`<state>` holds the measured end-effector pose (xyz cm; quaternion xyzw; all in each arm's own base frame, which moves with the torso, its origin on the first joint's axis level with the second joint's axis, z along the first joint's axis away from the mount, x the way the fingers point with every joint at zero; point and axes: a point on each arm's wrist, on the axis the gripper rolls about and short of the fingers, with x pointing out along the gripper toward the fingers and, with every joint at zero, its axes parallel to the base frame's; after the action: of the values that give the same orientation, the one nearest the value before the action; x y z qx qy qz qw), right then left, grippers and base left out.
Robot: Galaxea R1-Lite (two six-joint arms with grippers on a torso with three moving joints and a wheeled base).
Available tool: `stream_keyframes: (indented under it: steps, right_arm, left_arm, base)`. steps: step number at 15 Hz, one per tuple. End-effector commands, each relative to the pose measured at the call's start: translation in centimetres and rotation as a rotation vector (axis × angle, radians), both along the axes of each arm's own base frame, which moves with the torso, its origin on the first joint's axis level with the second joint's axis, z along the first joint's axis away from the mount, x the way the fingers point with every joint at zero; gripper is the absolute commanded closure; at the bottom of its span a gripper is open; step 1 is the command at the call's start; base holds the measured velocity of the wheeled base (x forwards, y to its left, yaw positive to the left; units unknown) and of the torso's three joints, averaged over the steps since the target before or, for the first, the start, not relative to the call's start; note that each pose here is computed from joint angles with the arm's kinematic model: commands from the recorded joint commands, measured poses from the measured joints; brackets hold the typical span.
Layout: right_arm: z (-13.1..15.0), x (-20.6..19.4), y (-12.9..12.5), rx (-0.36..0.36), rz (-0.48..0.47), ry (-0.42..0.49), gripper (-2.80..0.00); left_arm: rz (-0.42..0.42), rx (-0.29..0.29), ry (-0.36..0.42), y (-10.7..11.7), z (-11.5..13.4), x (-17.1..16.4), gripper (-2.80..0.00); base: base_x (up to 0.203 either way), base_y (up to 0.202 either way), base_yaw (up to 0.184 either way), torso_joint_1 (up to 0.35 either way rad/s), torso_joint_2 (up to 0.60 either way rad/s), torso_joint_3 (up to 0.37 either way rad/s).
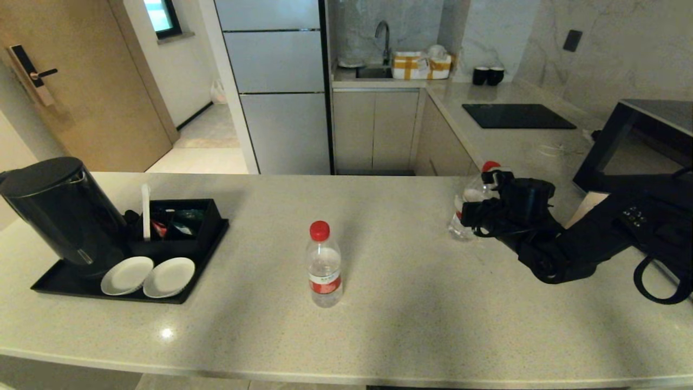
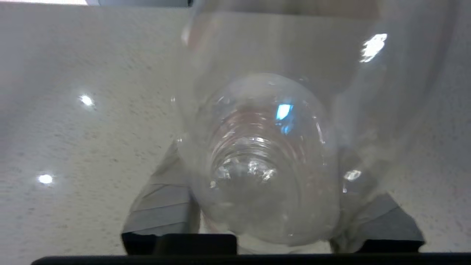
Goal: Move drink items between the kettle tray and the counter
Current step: Return the bottled water to its original position
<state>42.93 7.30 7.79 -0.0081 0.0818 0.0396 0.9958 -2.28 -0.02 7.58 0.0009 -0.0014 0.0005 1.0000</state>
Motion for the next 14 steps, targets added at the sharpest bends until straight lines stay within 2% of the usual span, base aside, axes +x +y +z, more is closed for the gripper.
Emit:
stream_keyframes:
  steps: [1, 4, 6, 10, 14]
  right_arm:
    - [1.7, -0.5, -0.1, 0.007, -0.001, -0.037, 0.0]
    - [4.6, -2.0, -0.4, 0.016, -0.004, -0.073, 0.0]
    - [5.5, -3.0, -1.1, 0.02, -0.033, -0.078, 0.0]
    - [7.7, -5.0, -4.9, 0.0, -0.125, -0.087, 0.0]
    - [12.4, -8.9, -5.5, -0.015, -0.13, -0.086, 0.0]
  left_arm:
    - [0.0, 0.0, 0.0, 0.0, 0.0, 0.0, 0.0]
    - [0.0, 0.0, 0.001, 0.0, 0.0, 0.0, 0.0]
    - [0.0, 0.0, 0.001, 0.0, 0.0, 0.0, 0.0]
    - [0.0, 0.0, 0.001, 0.0, 0.0, 0.0, 0.0]
    - [0.001, 0.0, 0.001, 0.0, 0.0, 0.0, 0.0]
  base:
    - [0.0, 0.0, 0.0, 0.0, 0.0, 0.0]
    - [0.0, 0.0, 0.0, 0.0, 0.0, 0.0]
    - [0.0, 0.0, 0.0, 0.0, 0.0, 0.0]
    - [0.0, 0.0, 0.0, 0.0, 0.0, 0.0]
    - [0.0, 0.0, 0.0, 0.0, 0.0, 0.0]
